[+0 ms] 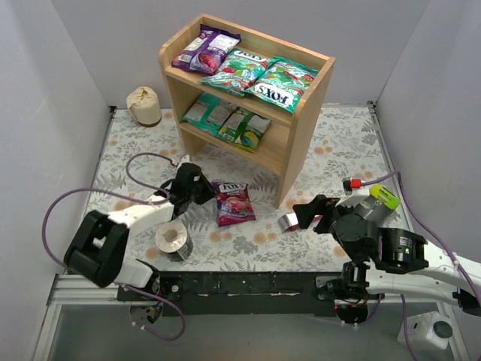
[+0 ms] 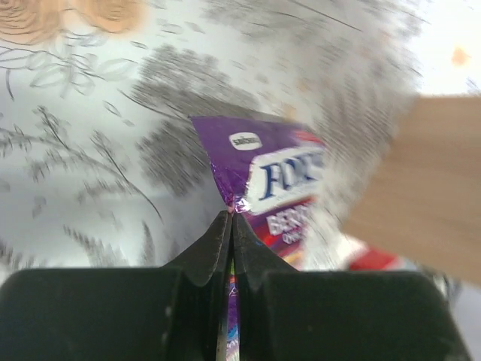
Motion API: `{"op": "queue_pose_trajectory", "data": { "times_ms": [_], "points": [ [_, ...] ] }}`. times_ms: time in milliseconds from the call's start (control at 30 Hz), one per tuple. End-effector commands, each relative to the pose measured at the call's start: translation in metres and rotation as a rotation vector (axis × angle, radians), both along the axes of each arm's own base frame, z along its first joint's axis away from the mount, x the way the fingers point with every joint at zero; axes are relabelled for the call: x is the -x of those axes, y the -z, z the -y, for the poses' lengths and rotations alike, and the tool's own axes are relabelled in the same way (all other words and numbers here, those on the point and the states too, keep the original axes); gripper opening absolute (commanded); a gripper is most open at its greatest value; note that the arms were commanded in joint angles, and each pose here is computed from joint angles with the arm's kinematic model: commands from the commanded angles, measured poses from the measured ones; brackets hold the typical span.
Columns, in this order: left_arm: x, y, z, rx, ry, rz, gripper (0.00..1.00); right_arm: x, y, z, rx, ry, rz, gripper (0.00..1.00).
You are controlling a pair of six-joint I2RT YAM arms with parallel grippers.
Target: Place and organize the candy bags onto the shelf
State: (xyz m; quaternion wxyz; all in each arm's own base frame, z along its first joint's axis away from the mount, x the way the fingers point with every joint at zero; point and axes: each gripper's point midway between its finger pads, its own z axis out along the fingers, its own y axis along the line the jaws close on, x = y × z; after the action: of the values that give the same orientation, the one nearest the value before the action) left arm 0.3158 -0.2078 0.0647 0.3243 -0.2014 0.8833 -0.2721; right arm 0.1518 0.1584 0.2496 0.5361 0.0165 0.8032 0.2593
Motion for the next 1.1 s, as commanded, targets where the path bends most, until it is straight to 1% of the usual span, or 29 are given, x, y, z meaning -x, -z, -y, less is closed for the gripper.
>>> {"op": "queue_pose_trajectory", "data": {
  "times_ms": [0,33,67,100,133,167,233,267,367,400,433,467,500,567,600,633,667,700,733,867,1067],
  "points": [
    [0.029,-0.062,0.005,-0.003,0.183,0.080,0.00,0.000,-0.018,-0.013,-0.059,-0.031,0.022,0.87],
    [0.031,-0.086,0.006,0.011,0.209,0.120,0.00,0.000,-0.019,-0.015,-0.058,-0.035,0.024,0.89],
    [0.033,-0.097,0.007,0.010,0.230,0.140,0.00,0.000,-0.020,-0.016,-0.054,-0.043,0.029,0.94],
    [0.035,-0.108,0.009,0.013,0.253,0.153,0.00,0.002,-0.021,-0.022,-0.053,-0.064,0.030,0.96],
    [0.045,-0.117,0.009,0.008,0.304,0.160,0.00,0.002,-0.022,-0.024,-0.031,-0.082,0.043,0.97],
    [0.046,-0.135,0.013,0.025,0.328,0.194,0.00,0.002,-0.024,-0.027,-0.027,-0.094,0.048,0.97],
    [0.055,-0.155,0.016,0.048,0.377,0.227,0.00,0.003,-0.026,-0.035,-0.010,-0.125,0.056,0.98],
    [0.058,-0.177,0.018,0.071,0.394,0.277,0.00,0.004,-0.027,-0.037,-0.011,-0.132,0.057,0.98],
    [0.070,-0.212,0.024,0.122,0.464,0.349,0.00,0.006,-0.032,-0.048,-0.009,-0.187,0.092,0.98],
    [0.073,-0.232,0.027,0.142,0.487,0.387,0.00,0.009,-0.040,-0.055,-0.044,-0.220,0.110,0.98],
    [0.076,-0.242,0.029,0.158,0.507,0.402,0.00,0.010,-0.041,-0.061,-0.044,-0.250,0.125,0.98],
    [0.085,-0.252,0.034,0.192,0.562,0.415,0.00,0.012,-0.044,-0.064,-0.022,-0.293,0.169,0.98],
    [0.089,-0.271,0.037,0.216,0.586,0.450,0.00,0.020,-0.059,-0.077,-0.076,-0.367,0.206,0.98],
    [0.096,-0.291,0.042,0.261,0.629,0.474,0.00,0.030,-0.067,-0.089,-0.085,-0.460,0.266,0.98],
    [0.103,-0.299,0.047,0.291,0.674,0.479,0.00,0.039,-0.078,-0.099,-0.100,-0.542,0.323,0.98],
    [0.108,-0.318,0.048,0.311,0.699,0.520,0.00,0.042,-0.083,-0.103,-0.103,-0.571,0.346,0.98],
    [0.111,-0.325,0.050,0.325,0.718,0.528,0.00,0.045,-0.087,-0.107,-0.107,-0.592,0.365,0.98],
    [0.117,-0.333,0.051,0.350,0.740,0.532,0.00,0.045,-0.091,-0.111,-0.100,-0.607,0.389,0.98],
    [0.120,-0.347,0.051,0.363,0.752,0.564,0.00,0.044,-0.092,-0.113,-0.098,-0.605,0.395,0.98],
    [0.134,-0.376,0.053,0.427,0.798,0.602,0.00,0.039,-0.097,-0.121,-0.084,-0.594,0.435,0.98],
    [0.155,-0.406,0.051,0.496,0.863,0.644,0.00,0.037,-0.114,-0.124,-0.115,-0.583,0.525,0.98]
  ]
}}
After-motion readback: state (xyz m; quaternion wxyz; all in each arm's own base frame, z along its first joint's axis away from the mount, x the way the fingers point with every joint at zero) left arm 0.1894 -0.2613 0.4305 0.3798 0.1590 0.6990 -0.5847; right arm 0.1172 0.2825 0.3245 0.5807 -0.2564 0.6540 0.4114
